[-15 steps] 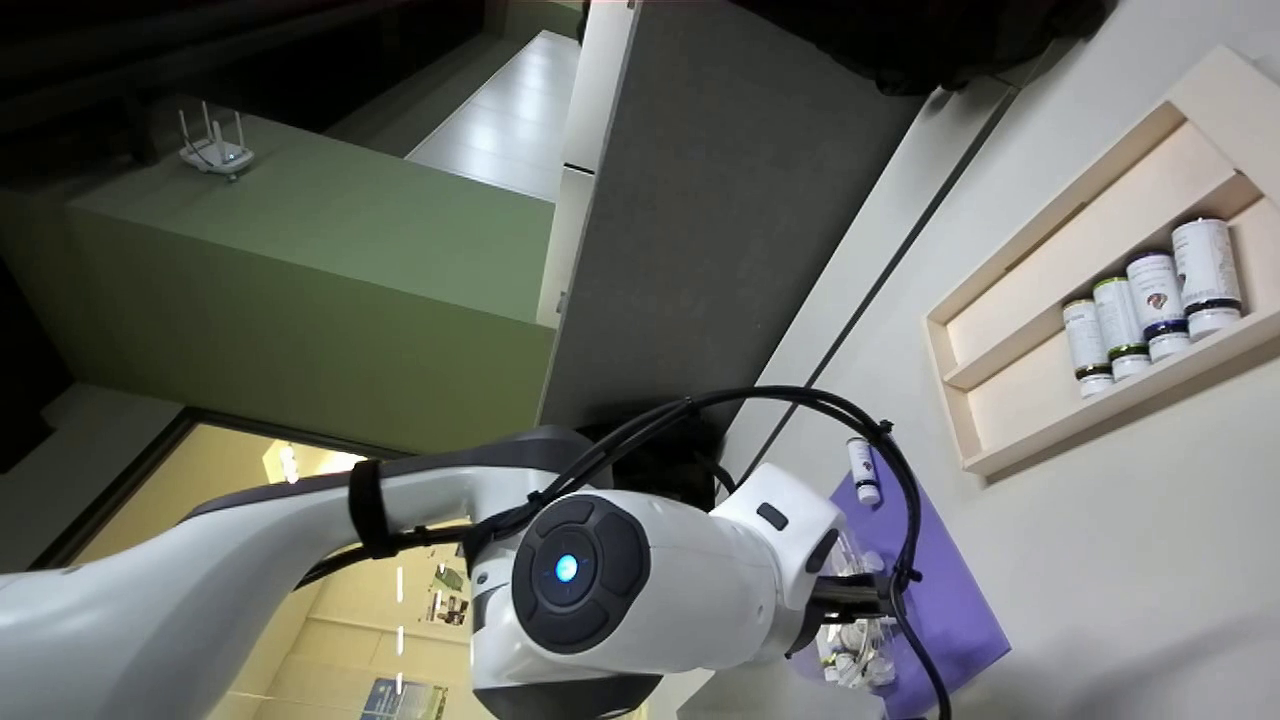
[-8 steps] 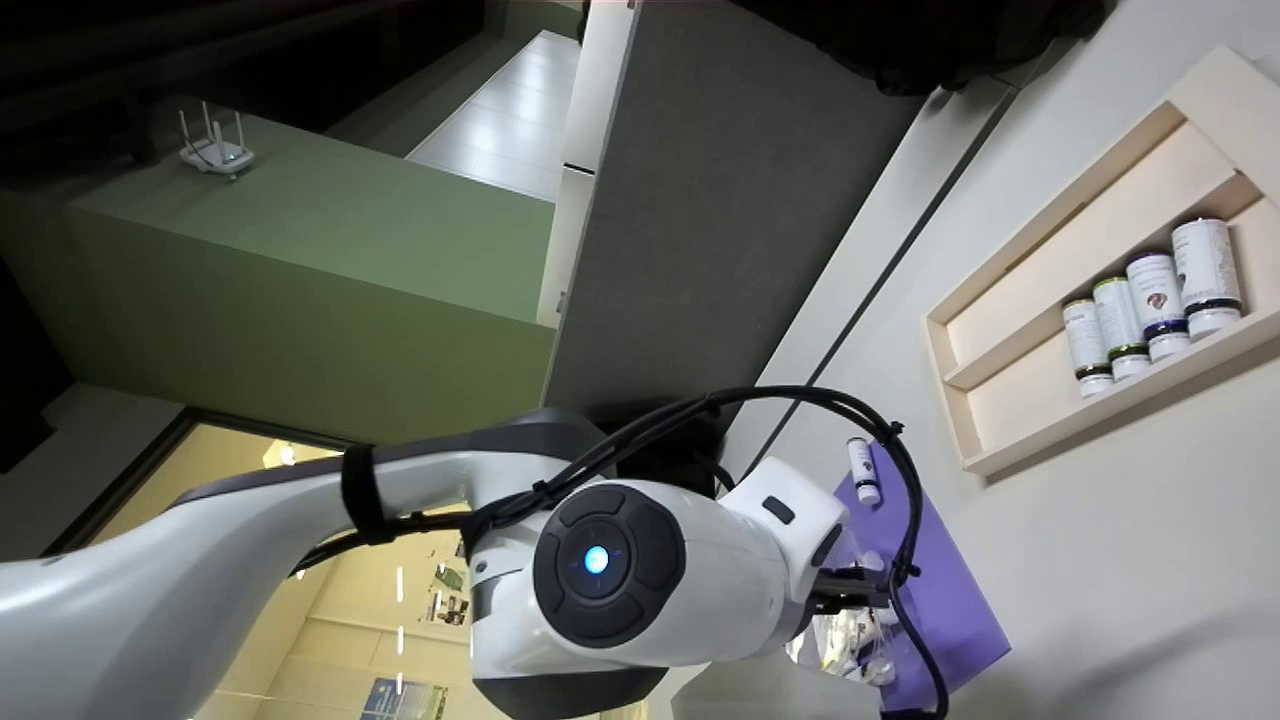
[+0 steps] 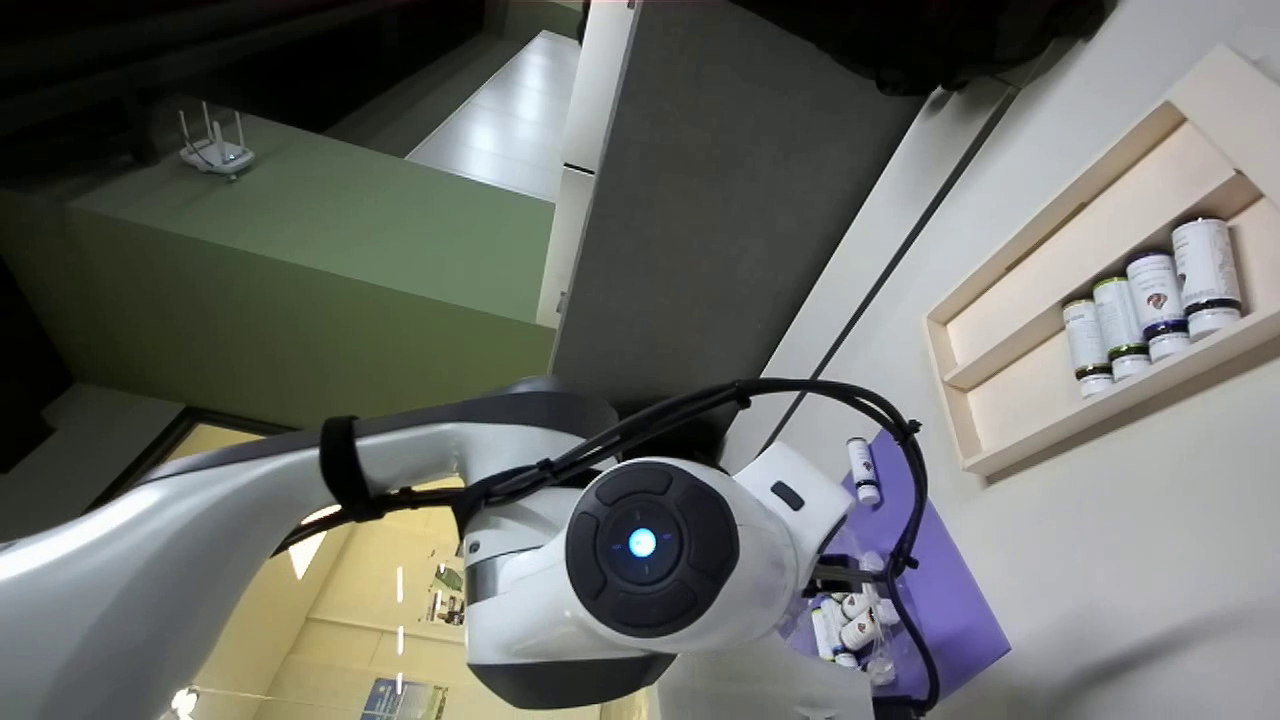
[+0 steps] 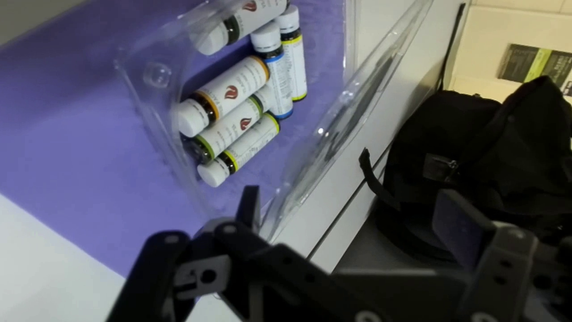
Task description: Open the clear container on the table
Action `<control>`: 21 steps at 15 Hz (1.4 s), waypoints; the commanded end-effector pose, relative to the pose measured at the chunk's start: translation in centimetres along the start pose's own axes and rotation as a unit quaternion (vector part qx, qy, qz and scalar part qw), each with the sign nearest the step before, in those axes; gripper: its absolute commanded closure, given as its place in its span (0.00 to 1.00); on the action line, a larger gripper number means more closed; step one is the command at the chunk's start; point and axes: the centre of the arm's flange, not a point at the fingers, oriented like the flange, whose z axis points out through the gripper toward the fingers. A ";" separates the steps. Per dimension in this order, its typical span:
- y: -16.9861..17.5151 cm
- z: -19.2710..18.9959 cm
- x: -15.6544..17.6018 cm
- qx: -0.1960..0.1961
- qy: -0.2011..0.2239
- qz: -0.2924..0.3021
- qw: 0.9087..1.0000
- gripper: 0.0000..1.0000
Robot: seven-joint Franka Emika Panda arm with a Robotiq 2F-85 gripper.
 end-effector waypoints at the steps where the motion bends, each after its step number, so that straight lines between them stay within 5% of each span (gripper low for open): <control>1: -0.5 -1.5 1.8 0.045 0.006 0.041 0.998 0.00; 10: -0.7 -2.0 4.7 0.106 0.003 0.094 0.990 0.00; 21: -0.3 -0.5 10.0 0.080 0.013 0.090 0.993 0.00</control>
